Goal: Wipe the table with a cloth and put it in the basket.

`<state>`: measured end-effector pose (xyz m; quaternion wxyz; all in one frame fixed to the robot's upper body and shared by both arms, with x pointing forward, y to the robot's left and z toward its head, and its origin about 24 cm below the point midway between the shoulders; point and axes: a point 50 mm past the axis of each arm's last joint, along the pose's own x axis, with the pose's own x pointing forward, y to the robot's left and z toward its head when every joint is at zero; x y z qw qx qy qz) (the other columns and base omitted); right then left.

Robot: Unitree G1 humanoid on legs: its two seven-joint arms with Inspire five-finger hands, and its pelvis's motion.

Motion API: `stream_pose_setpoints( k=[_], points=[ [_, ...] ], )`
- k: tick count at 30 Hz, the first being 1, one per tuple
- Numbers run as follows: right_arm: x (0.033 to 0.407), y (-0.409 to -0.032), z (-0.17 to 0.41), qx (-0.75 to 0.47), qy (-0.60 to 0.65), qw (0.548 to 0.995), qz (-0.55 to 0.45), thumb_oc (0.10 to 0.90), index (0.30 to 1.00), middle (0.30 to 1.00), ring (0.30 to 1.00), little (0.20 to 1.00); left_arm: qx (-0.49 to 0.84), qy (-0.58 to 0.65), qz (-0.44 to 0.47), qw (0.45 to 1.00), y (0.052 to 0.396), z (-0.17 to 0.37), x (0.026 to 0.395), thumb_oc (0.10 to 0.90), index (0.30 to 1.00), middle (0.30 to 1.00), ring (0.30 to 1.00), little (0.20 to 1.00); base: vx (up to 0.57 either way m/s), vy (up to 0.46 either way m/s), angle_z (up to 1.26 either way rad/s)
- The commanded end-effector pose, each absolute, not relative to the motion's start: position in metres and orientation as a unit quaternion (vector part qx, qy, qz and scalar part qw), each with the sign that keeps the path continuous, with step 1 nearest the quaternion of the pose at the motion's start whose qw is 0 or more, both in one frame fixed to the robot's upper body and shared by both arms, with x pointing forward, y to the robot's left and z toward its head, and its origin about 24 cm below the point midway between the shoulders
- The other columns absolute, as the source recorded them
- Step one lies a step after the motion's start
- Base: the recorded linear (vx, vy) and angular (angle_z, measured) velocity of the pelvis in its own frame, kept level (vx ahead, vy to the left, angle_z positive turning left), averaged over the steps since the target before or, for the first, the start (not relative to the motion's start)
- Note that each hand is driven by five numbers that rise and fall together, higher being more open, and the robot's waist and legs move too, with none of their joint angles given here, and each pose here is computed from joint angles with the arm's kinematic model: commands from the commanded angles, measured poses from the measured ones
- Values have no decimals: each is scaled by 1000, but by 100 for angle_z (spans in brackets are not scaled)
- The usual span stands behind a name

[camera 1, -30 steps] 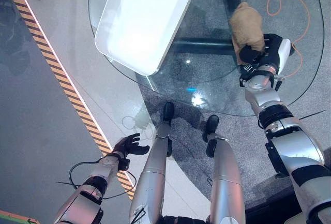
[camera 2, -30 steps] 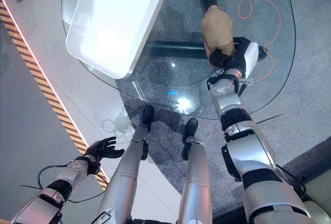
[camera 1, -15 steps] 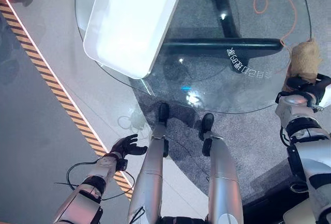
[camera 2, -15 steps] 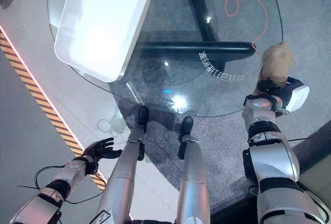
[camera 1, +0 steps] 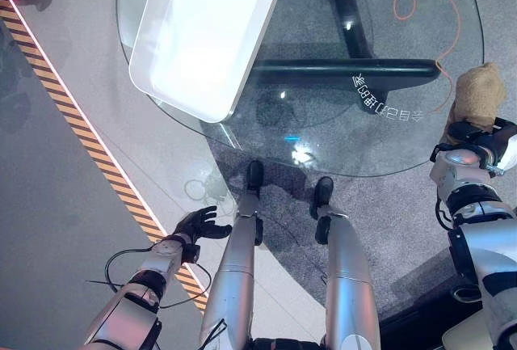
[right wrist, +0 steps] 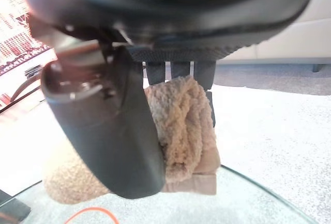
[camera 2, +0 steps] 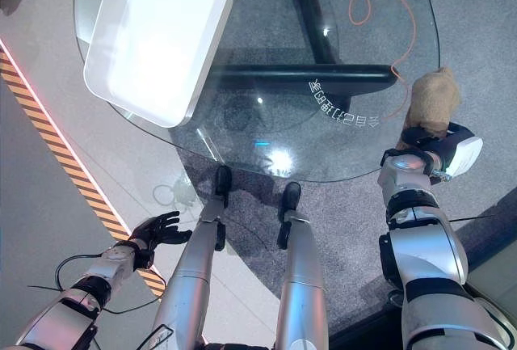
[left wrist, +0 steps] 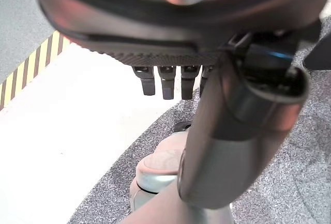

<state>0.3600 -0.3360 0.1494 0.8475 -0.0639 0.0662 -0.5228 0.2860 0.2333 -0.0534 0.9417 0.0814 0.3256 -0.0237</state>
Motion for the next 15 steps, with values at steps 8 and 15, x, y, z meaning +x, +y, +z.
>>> stream_pose_setpoints(
  k=[8,15],
  points=[
    [365,-341,199,-179,-33,843,-506,100,300,300,300,200,71,376,9,924,247,-73,263,800,900,900,900,900,1,5,-3],
    [381,-314,213,-200,-57,867,-452,100,300,300,300,200,70,375,2,925,241,-76,262,800,900,900,900,900,0,0,0]
  ],
)
